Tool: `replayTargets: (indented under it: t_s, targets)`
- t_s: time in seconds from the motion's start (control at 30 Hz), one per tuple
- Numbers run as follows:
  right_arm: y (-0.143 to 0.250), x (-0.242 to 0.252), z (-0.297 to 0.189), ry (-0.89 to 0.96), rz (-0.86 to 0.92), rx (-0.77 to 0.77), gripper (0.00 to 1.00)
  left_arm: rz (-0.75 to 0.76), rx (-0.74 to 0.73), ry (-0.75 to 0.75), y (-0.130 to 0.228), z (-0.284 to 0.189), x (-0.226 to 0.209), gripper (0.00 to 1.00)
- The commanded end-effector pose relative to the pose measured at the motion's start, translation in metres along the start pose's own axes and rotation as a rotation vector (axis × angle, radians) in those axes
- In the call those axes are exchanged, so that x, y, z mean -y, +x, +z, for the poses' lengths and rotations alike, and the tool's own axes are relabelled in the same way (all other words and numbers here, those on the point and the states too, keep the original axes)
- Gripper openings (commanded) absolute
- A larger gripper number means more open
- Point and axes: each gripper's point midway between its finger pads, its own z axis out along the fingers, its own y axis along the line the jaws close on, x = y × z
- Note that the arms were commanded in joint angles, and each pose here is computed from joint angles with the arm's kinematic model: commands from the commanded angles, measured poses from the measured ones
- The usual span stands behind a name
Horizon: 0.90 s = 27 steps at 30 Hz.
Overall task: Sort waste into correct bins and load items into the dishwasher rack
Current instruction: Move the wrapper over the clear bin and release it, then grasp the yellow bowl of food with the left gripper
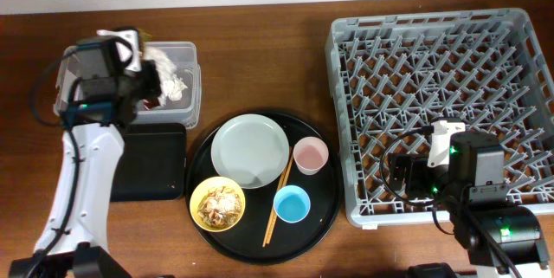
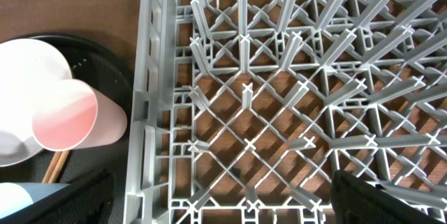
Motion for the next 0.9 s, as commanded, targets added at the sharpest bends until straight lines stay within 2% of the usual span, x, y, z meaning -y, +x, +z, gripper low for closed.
replayTargets:
  t_s: [0.0, 0.03, 0.1, 0.17, 0.3, 0.37, 0.43, 0.47, 0.5, 0.57, 0.6, 0.7, 0.87]
  targets:
    - [-0.007, -0.002, -0.005, -0.010, 0.009, 0.022, 0.99, -0.084, 0.017, -0.042, -0.004, 0.011, -0.027, 0.29]
    - [-0.007, -0.002, -0.005, -0.010, 0.009, 0.021, 0.99, -0.092, 0.010, -0.051, -0.001, 0.019, -0.033, 0.52]
    - [-0.007, -0.002, -0.005, -0.010, 0.009, 0.021, 0.99, -0.095, 0.022, -0.057, -0.004, 0.023, -0.037, 0.72]
    - [-0.007, -0.002, -0.005, -0.010, 0.009, 0.021, 0.99, -0.093, 0.043, -0.052, -0.010, 0.018, -0.036, 0.73]
    - [-0.007, -0.002, -0.005, -0.010, 0.009, 0.022, 0.99, -0.077, 0.006, -0.003, -0.003, -0.018, -0.014, 0.68]
    - [-0.007, -0.002, -0.005, -0.010, 0.009, 0.021, 0.99, -0.022, -0.132, 0.080, 0.031, -0.043, 0.031, 0.68]
    - [-0.007, -0.002, -0.005, -0.010, 0.009, 0.021, 0.99, 0.034, -0.286, 0.131, 0.071, -0.052, 0.062, 0.73]
    - [-0.007, -0.003, -0.005, -0.014, 0.009, 0.021, 0.99, 0.067, -0.363, 0.152, 0.090, -0.057, 0.076, 0.92]
    - [-0.006, -0.003, -0.005, -0.017, 0.009, 0.020, 0.99, 0.091, -0.424, 0.182, 0.106, -0.063, 0.088, 0.99]
    - [-0.006, -0.003, -0.005, -0.017, 0.009, 0.020, 0.99, 0.117, -0.561, 0.307, 0.138, -0.081, 0.121, 0.99]
    - [-0.006, -0.003, -0.005, -0.017, 0.009, 0.020, 0.99, 0.103, -0.626, 0.323, 0.154, -0.089, 0.131, 0.99]
    - [-0.006, -0.003, -0.005, -0.018, 0.009, 0.020, 0.99, 0.027, -0.746, 0.275, 0.199, -0.093, 0.149, 0.99]
    - [-0.006, -0.004, -0.005, -0.022, 0.009, 0.019, 0.99, 0.010, -0.823, 0.256, 0.263, -0.084, 0.162, 0.98]
